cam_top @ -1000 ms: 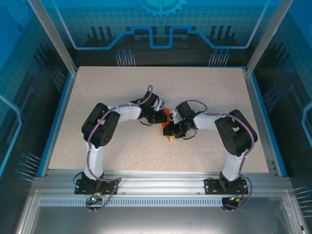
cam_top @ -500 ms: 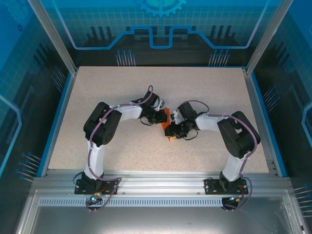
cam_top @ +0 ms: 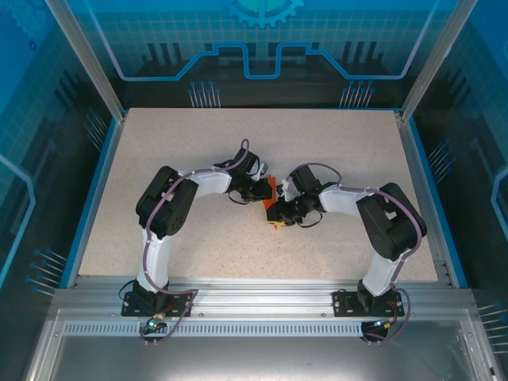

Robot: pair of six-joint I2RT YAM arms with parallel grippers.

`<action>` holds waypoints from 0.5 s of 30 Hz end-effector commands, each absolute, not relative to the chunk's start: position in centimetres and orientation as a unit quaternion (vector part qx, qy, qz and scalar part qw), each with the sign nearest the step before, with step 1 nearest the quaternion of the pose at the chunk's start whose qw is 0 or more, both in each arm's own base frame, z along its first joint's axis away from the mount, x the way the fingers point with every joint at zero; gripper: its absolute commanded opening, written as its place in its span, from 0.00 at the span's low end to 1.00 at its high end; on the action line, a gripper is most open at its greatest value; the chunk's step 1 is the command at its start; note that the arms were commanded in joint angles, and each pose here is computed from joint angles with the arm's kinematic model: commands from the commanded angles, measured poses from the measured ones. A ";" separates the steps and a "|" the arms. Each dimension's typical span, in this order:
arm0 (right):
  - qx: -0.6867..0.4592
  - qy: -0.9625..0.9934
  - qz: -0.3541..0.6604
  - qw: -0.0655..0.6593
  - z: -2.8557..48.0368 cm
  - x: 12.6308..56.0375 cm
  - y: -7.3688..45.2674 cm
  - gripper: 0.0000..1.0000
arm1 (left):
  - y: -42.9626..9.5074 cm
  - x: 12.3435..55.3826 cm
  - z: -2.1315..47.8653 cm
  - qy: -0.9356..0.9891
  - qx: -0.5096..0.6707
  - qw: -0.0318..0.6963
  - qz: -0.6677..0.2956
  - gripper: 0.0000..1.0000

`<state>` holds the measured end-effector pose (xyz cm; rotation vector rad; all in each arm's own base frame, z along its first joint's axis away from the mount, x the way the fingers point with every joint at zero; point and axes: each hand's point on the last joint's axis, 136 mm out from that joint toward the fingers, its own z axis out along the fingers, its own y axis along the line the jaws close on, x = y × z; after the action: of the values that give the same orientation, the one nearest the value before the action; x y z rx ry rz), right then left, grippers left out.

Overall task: Fold a paper plane with a square sheet of paper (fold left side to right side)
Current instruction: Fold the wing for the fifth time at the center of the table.

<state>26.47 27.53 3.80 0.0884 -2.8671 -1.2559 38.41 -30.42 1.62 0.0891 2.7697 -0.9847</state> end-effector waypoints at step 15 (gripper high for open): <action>0.009 -0.923 -0.380 0.054 0.3 25.1 28.1 0.27 | -28.7 38.7 -0.6 0.950 0.025 0.101 -0.294 0.14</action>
<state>26.36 27.83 1.83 0.0449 -2.8389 -1.2245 38.46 -30.39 1.60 0.0883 2.7689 -0.9803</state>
